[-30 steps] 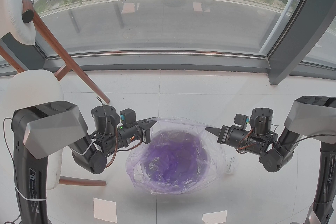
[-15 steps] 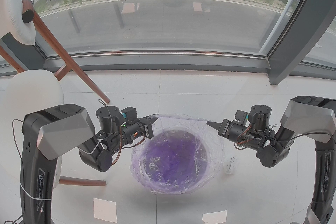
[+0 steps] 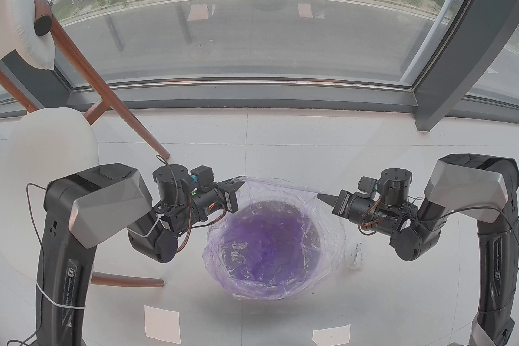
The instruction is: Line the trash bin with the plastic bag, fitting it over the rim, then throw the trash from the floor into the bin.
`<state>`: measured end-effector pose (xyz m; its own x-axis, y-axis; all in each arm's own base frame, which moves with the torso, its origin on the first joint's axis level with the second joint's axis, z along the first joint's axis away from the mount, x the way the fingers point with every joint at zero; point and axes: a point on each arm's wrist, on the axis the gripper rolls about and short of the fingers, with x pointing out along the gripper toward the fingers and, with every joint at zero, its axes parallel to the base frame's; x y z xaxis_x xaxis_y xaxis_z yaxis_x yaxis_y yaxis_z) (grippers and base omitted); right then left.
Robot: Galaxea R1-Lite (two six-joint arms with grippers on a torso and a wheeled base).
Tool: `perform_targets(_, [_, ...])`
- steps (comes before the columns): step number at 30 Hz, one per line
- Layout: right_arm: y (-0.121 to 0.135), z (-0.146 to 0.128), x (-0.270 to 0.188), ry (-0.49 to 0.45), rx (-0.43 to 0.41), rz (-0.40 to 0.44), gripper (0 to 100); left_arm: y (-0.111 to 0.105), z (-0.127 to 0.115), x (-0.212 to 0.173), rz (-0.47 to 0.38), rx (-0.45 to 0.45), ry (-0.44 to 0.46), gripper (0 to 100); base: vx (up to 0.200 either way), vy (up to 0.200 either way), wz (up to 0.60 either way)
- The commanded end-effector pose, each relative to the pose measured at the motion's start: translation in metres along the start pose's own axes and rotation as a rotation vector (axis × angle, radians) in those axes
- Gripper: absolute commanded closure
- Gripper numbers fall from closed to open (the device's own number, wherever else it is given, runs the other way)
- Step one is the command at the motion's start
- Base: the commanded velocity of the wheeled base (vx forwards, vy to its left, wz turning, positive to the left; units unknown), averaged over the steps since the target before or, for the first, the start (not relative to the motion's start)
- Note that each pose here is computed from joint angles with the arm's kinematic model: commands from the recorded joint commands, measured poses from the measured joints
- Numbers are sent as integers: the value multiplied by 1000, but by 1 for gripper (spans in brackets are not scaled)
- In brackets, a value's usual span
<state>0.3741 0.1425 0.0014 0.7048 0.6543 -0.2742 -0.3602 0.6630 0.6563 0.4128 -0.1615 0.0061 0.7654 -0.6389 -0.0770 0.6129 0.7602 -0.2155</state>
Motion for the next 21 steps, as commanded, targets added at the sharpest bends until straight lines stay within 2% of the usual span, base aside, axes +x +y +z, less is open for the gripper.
perform_targets(1, [-7,-7,4,17,7,-13,100,3,-8,1,4,-7,15,100,0,0,0])
perform_targets(4, [-10,-8,9,18,5,-12,100,5,-15,1,7,-12,29,100,0,0,0])
perform_targets(12, [-20,-12,9,24,23,-32,100,7,-15,0,11,-12,27,100,0,0,0])
perform_targets(13, [-21,-10,8,21,30,-34,0,8,-15,0,12,-14,26,100,0,0,0])
perform_targets(16, [-19,-8,6,11,43,-29,0,9,-15,0,14,-15,26,100,0,0,0])
perform_targets(18, [-9,-2,-3,-18,105,-1,0,10,-15,-1,17,-16,27,100,0,0,0])
perform_targets(21, [-2,-4,-15,10,122,46,0,11,-16,-1,17,-17,28,100,0,0,0])
